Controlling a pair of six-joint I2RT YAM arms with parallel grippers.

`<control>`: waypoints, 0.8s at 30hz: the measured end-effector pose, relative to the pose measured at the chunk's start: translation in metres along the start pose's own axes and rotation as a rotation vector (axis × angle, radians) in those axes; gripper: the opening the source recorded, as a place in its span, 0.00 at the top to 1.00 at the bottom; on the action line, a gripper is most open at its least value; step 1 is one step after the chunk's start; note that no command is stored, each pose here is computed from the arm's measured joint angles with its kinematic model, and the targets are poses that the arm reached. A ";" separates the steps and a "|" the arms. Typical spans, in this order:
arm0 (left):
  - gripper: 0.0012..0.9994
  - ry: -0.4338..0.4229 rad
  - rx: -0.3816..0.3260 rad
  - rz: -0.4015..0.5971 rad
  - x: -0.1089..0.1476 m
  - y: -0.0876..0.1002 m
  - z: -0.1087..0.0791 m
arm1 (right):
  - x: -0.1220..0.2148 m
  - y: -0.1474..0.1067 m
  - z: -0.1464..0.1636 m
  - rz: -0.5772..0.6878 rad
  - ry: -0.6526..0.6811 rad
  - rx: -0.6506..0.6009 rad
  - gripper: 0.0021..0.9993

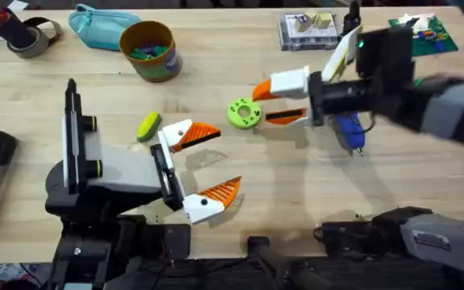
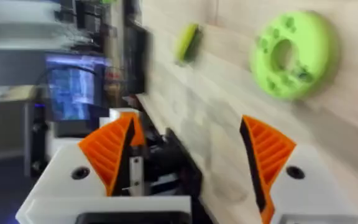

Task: Pick up the gripper from the table and insert it into the empty holder that is missing its gripper. Then pick up a screw, insert it into the mounting hole, and use the screwdriver to tighten it. Finally, clean up the table by picking up the vegetable and placing it into the bucket.

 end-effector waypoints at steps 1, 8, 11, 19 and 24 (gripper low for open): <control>0.02 0.000 0.000 0.000 0.000 0.000 0.000 | 0.005 0.000 0.003 0.004 -0.034 -0.003 0.01; 0.02 0.000 0.000 0.000 0.000 0.000 0.000 | 0.040 0.001 0.036 -0.047 -0.319 0.149 0.00; 0.02 -0.001 0.000 0.000 0.000 0.000 0.000 | 0.056 -0.002 0.053 -0.064 -0.454 0.216 0.00; 0.02 -0.001 -0.002 0.000 0.000 0.000 0.000 | 0.059 -0.012 0.072 -0.089 -0.726 0.444 0.00; 0.02 -0.001 -0.003 0.000 0.000 0.000 0.000 | 0.037 -0.014 0.070 -0.051 -0.815 0.539 0.00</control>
Point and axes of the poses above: each hand's point on the last joint's axis, 136 mm out from that joint toward the fingers, its own x axis back along the fingers, its own z axis along the line the jaws close on, y = z × x, the point moved 9 cm from there along x, back along the fingers, and after that the axes turned 14 degrees about -x, right-handed, at the moved point
